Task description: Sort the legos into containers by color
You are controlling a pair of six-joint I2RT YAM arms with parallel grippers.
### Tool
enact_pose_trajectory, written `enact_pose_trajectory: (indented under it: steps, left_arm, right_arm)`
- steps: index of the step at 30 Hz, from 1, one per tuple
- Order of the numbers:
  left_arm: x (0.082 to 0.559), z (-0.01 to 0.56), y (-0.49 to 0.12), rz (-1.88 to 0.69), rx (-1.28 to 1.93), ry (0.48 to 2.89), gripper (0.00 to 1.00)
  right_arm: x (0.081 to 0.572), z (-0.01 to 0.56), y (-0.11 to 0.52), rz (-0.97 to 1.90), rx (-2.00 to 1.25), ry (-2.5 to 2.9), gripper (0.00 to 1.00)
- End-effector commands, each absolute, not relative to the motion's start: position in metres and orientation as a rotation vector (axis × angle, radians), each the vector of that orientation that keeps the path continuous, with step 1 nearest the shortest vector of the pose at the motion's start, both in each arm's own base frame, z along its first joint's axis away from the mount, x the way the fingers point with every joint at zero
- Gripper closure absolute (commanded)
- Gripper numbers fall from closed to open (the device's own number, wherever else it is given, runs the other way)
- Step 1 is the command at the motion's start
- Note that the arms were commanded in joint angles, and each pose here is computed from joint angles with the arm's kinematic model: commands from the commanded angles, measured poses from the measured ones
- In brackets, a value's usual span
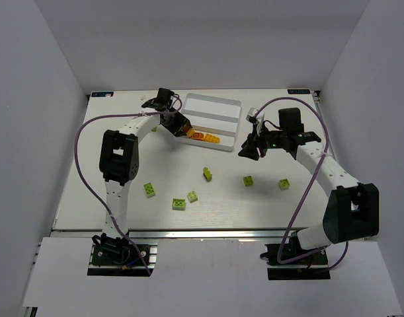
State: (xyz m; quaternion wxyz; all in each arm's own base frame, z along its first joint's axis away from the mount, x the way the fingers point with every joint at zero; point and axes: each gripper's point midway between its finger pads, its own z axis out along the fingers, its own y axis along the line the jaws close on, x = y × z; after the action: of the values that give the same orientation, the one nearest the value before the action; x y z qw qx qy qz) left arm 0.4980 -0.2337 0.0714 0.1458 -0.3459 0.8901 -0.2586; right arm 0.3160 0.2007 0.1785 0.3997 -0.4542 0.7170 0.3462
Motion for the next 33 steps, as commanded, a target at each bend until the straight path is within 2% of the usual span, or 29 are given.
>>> enact_pose_trajectory:
  steps: [1,2,3,5,7,13,14,16,17,18,21,22,23,24,25,26,27,29,31,33]
  left_arm:
    - [0.510,0.098,-0.236,-0.782,-1.005,2.494,0.50]
    - [0.511,0.100,-0.237,-0.787,-1.005,2.491,0.44]
    - [0.511,0.101,-0.237,-0.791,-1.001,2.492,0.43]
    - [0.512,0.106,-0.237,-0.795,-0.993,2.486,0.29]
    - [0.513,0.113,-0.239,-0.814,-0.979,2.480,0.28]
    - [0.510,0.145,-0.242,-0.870,-0.912,2.449,0.29]
    - [0.508,0.160,-0.241,-0.882,-0.867,2.430,0.31]
    - [0.505,0.178,-0.232,-0.872,-0.821,2.407,0.41]
    - [0.501,0.199,-0.224,-0.867,-0.747,2.375,0.49]
    - [0.493,0.206,-0.220,-0.844,-0.725,2.378,0.64]
    - [0.463,0.234,-0.195,-0.729,-0.595,2.342,0.79]
    - [0.446,0.218,-0.187,-0.683,-0.586,2.380,0.80]
    - [0.435,0.219,-0.182,-0.662,-0.538,2.377,0.78]
    - [0.420,0.245,-0.178,-0.694,-0.487,2.306,0.71]
    - [0.400,0.221,-0.172,-0.666,-0.481,2.358,0.47]
    - [0.388,0.220,-0.168,-0.666,-0.470,2.353,0.36]
    - [0.372,0.242,-0.164,-0.703,-0.447,2.281,0.28]
    - [0.344,0.216,-0.155,-0.679,-0.466,2.319,0.19]
    - [0.320,0.227,-0.146,-0.691,-0.471,2.266,0.18]
    - [0.299,0.205,-0.134,-0.648,-0.529,2.286,0.16]
  right_arm:
    - [0.315,0.189,0.199,0.843,-1.156,1.762,0.51]
    - [0.314,0.189,0.199,0.842,-1.159,1.763,0.49]
    - [0.313,0.189,0.199,0.842,-1.163,1.760,0.47]
    - [0.311,0.188,0.198,0.839,-1.175,1.756,0.40]
    - [0.309,0.187,0.198,0.845,-1.185,1.750,0.33]
    - [0.301,0.184,0.201,0.873,-1.262,1.710,0.31]
    - [0.301,0.180,0.200,0.873,-1.271,1.714,0.32]
    - [0.299,0.168,0.196,0.848,-1.314,1.737,0.35]
    - [0.300,0.156,0.194,0.832,-1.337,1.768,0.37]
    - [0.297,0.146,0.188,0.817,-1.359,1.807,0.40]
    - [0.297,0.122,0.175,0.783,-1.343,2.002,0.59]
    - [0.300,0.123,0.173,0.772,-1.329,2.042,0.61]
    - [0.299,0.115,0.170,0.773,-1.312,2.104,0.61]
    - [0.296,0.109,0.167,0.756,-1.296,2.164,0.61]
    - [0.287,0.104,0.165,0.773,-1.264,2.243,0.60]
    - [0.281,0.093,0.163,0.740,-1.270,2.305,0.58]
    - [0.278,0.088,0.160,0.718,-1.254,2.343,0.55]
    - [0.272,0.078,0.156,0.654,-1.215,2.416,0.53]
    - [0.270,0.073,0.157,0.622,-1.186,2.448,0.48]
    - [0.267,0.071,0.160,0.635,-1.125,2.492,0.42]
